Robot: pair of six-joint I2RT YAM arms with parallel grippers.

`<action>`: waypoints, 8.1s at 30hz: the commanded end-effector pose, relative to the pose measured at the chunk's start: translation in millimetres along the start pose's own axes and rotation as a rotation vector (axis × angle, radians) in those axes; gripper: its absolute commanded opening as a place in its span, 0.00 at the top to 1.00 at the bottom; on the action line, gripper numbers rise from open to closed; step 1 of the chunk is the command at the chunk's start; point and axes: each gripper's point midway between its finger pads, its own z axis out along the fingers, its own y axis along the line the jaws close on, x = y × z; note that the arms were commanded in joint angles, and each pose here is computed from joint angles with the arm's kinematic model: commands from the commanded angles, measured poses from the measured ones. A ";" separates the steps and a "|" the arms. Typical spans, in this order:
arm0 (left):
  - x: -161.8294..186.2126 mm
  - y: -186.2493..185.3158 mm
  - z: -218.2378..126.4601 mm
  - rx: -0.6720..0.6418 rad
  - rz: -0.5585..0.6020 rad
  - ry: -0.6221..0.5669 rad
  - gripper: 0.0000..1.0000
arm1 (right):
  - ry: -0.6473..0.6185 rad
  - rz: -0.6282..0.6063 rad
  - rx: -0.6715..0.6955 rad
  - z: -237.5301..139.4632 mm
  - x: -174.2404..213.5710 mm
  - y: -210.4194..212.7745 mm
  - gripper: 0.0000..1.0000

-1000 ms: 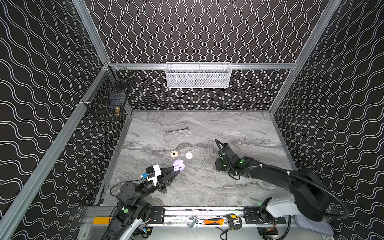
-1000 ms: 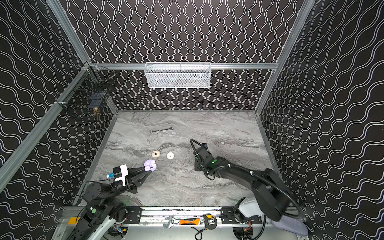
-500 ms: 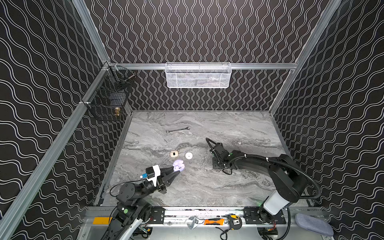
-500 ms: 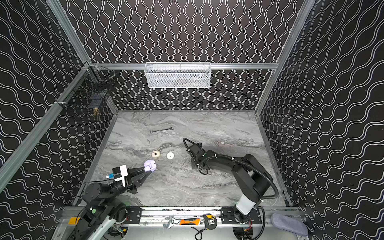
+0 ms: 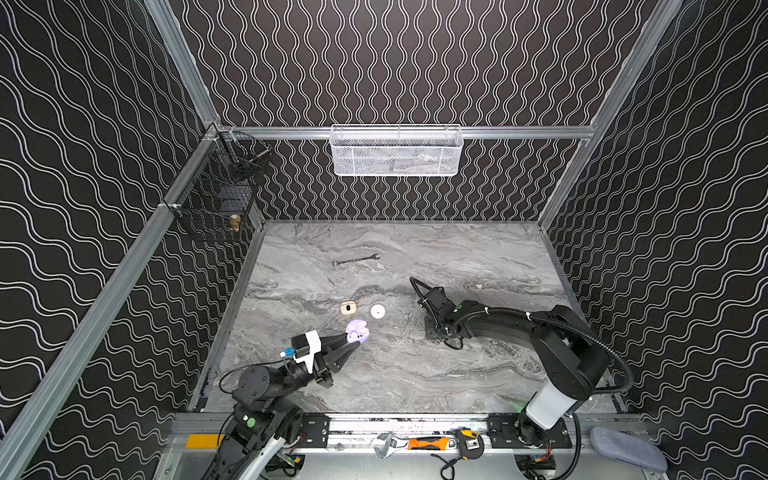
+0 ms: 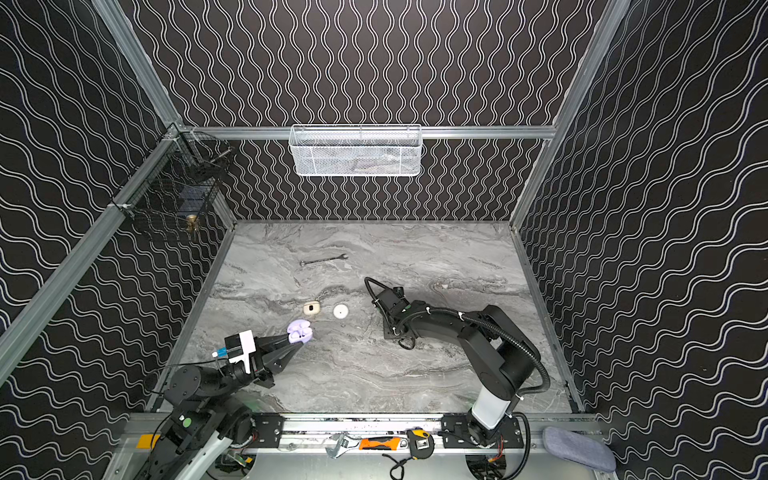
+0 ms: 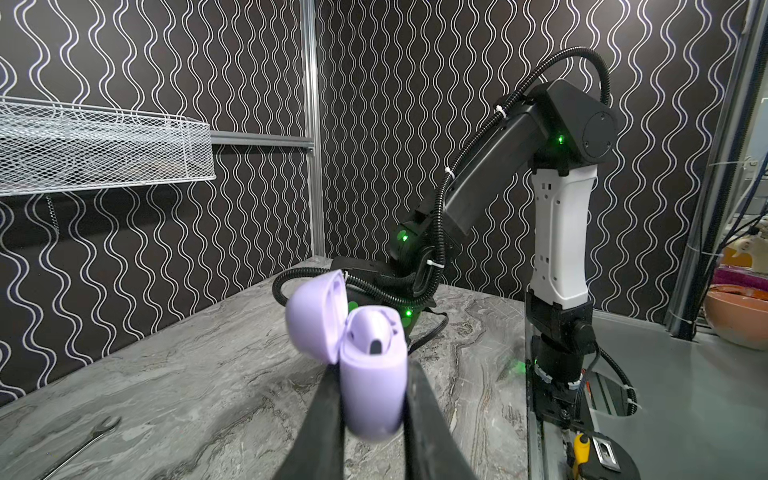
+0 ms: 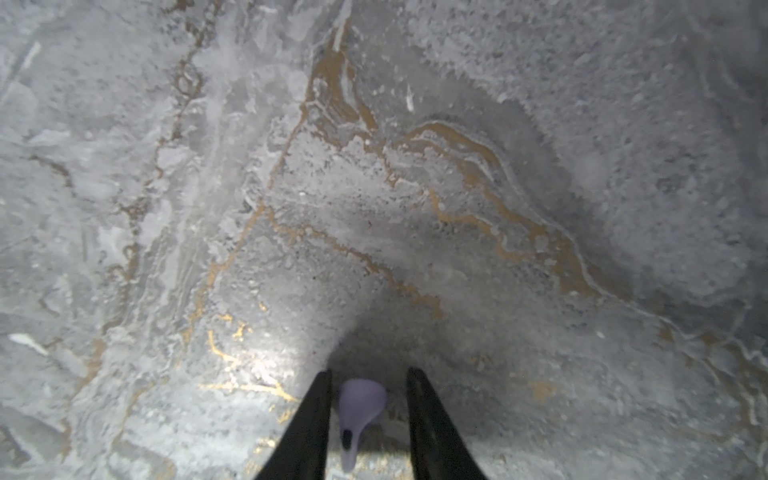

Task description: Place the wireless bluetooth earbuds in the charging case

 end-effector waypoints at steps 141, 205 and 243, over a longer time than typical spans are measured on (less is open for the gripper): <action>-22.2 -27.1 3.4 0.174 0.023 -0.082 1.00 | -0.728 -0.515 -1.140 -365.7 3.5 222.9 0.65; 305.6 124.4 151.7 -0.405 -0.424 0.776 0.02 | -1.056 0.442 0.132 -228.0 -115.7 -154.7 0.01; 193.3 324.0 -78.5 -1.228 0.111 0.584 0.01 | -1.010 0.258 0.274 -72.9 -105.1 -260.2 0.00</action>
